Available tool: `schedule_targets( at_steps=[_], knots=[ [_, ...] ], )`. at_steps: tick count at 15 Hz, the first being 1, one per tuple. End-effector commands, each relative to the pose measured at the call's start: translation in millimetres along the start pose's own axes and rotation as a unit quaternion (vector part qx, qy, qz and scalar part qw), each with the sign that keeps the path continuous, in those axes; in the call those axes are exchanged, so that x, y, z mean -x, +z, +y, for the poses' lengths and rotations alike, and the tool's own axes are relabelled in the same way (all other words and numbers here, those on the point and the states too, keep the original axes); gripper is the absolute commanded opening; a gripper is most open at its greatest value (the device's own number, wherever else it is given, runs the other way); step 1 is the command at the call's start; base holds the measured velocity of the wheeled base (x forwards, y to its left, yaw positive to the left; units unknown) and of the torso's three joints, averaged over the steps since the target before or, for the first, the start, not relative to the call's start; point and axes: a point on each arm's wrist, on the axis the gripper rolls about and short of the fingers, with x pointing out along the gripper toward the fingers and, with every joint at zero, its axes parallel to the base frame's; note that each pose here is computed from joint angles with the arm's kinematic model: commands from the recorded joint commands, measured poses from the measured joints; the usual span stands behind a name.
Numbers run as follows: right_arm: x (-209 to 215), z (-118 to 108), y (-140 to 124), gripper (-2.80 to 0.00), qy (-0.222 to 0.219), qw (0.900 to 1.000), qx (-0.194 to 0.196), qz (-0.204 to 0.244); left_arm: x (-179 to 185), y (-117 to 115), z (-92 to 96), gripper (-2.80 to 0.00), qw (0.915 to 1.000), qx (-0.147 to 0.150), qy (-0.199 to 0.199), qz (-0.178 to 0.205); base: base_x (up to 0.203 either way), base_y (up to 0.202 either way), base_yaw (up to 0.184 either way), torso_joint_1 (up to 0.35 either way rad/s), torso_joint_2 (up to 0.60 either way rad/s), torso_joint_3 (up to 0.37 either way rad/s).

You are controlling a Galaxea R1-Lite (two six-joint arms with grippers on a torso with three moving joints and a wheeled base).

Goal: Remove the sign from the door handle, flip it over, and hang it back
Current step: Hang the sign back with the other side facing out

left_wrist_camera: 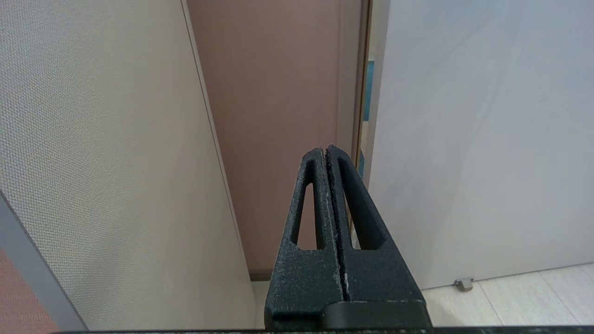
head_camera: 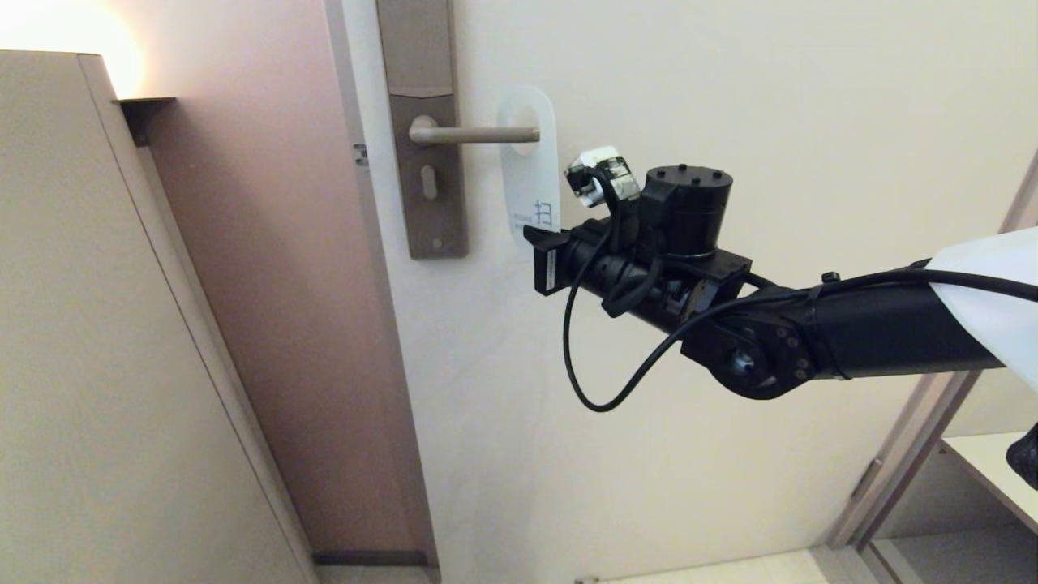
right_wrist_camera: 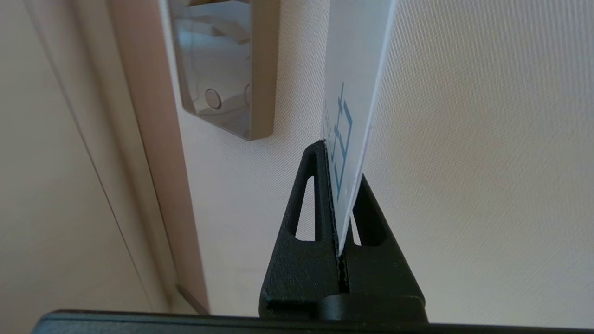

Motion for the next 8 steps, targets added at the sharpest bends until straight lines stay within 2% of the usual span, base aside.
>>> schedule_targets(
  at_steps=[1,8],
  knots=[
    [-1,8,-2,-2.80,-0.006,1.000,-0.010,0.001,0,0,0.0,-2.80,1.0000,0.000,0.000,0.000,0.000,0.000,0.000,0.000,0.00,0.000],
    [-4,50,-7,-2.80,0.007,1.000,-0.011,0.006,0,0,0.0,-2.80,1.0000,0.000,0.000,0.000,0.000,0.000,0.000,0.000,0.00,0.000]
  ],
)
